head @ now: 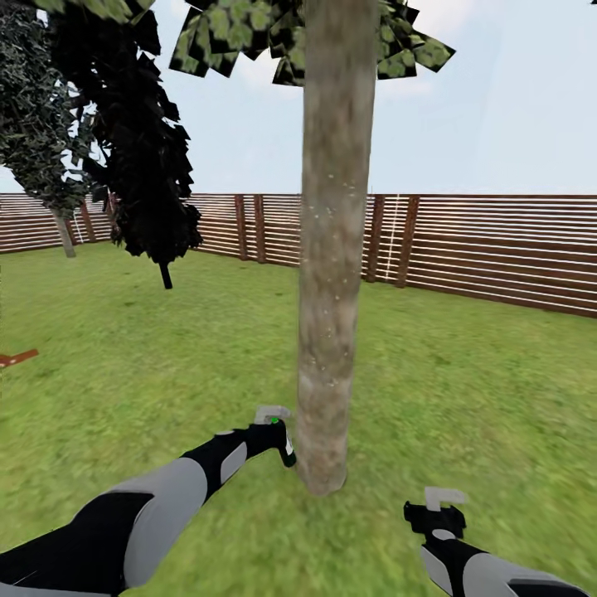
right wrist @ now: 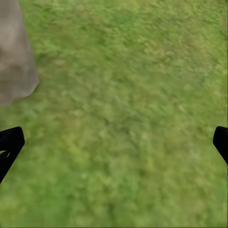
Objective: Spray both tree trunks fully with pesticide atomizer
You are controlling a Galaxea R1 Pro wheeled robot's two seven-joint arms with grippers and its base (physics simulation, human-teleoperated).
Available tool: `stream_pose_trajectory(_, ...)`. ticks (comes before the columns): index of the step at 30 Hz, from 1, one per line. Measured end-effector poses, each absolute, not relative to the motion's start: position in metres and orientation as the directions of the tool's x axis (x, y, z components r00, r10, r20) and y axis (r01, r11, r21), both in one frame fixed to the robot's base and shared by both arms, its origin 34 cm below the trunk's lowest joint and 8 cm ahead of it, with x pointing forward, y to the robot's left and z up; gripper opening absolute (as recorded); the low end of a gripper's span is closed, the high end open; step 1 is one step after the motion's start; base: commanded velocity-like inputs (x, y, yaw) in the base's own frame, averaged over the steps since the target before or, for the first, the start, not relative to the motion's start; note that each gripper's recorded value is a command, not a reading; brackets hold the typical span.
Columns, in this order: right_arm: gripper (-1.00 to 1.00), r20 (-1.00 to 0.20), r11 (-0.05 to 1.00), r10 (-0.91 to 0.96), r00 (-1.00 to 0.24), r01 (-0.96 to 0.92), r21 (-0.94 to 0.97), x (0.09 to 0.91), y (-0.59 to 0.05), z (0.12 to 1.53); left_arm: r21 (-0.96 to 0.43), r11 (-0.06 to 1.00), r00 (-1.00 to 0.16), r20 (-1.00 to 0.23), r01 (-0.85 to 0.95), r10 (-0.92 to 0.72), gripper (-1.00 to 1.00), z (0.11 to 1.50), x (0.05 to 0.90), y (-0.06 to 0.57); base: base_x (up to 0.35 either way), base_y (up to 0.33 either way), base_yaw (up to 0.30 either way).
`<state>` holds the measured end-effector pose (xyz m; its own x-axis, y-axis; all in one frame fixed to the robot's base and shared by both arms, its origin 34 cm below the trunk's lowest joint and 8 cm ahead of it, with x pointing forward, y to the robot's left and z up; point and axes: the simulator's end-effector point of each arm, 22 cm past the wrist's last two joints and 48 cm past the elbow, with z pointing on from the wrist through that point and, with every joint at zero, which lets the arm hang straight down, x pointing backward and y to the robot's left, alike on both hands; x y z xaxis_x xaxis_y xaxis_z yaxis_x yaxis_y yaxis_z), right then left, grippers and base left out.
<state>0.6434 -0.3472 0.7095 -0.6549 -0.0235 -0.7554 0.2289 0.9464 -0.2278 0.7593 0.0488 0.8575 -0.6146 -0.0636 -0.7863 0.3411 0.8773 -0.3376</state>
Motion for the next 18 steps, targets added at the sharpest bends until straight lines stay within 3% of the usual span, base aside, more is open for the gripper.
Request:
stream_pose_trajectory(5, 1.00, -0.753, 0.947, -0.023, -0.657, 0.227, -0.227, 0.6424, -0.3462, 0.7080, -0.331, 0.878, -0.615, -0.787, 0.347, -0.053, -1.00, 0.8559, 0.7587, 0.0487, 0.316, 0.700, -0.102)
stream_pose_trajectory(18, 1.00, -0.753, 0.947, -0.023, -0.658, 0.226, -0.227, 0.6421, -0.3458, 0.7073, -0.321, 0.878, -0.615, -0.787, 0.354, -0.040, -1.00, 0.8540, 0.7576, 0.0486, 0.296, 0.700, -0.263)
